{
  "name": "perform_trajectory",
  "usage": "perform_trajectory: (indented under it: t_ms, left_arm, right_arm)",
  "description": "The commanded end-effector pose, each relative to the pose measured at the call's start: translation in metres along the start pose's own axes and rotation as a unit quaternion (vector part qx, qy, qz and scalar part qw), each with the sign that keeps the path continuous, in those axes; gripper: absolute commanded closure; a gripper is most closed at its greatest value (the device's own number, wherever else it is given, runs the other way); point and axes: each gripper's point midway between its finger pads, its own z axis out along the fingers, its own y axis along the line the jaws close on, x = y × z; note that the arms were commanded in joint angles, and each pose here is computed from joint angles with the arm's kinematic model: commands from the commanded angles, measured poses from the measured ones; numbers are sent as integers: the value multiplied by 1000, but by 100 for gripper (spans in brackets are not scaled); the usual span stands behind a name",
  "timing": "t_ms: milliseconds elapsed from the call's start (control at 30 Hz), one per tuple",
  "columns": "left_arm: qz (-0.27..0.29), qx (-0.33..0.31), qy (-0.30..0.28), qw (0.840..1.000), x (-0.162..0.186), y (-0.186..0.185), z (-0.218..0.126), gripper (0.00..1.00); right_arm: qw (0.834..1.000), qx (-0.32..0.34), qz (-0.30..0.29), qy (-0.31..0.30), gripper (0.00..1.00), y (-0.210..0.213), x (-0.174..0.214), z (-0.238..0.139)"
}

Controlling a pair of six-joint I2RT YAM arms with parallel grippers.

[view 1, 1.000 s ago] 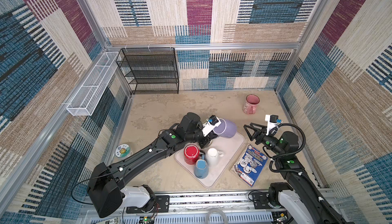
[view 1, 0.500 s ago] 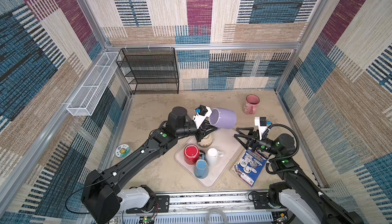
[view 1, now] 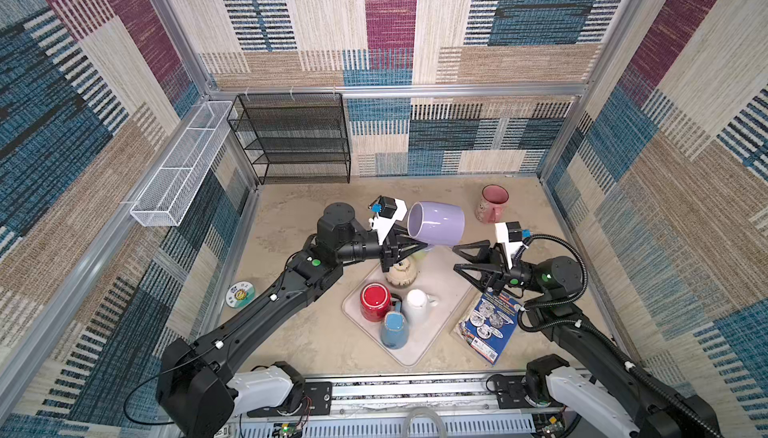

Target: Turn the mug right side up

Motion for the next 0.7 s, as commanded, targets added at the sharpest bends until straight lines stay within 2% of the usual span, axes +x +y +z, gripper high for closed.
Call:
perform_trajectory:
  t_ms: [0,267,500,667]
  left_arm:
    - [32,31,-41,998,-30,-14,-4,100]
    - [31,58,-56,996,-42,-24,-6,100]
    - [26,69,-67,995,-46,-24,-4,100]
    - [23,73,-68,995,-45,-23,-2,100]
  right_arm:
    - [999,-25,-17,-9,38,10,-16,6]
    - [998,-46,-28,-17,36,13,-32,16]
    - [997,-62,-37,-16,48,17,-41,24]
    - [997,-66,-43,-20,51,18,-47,28]
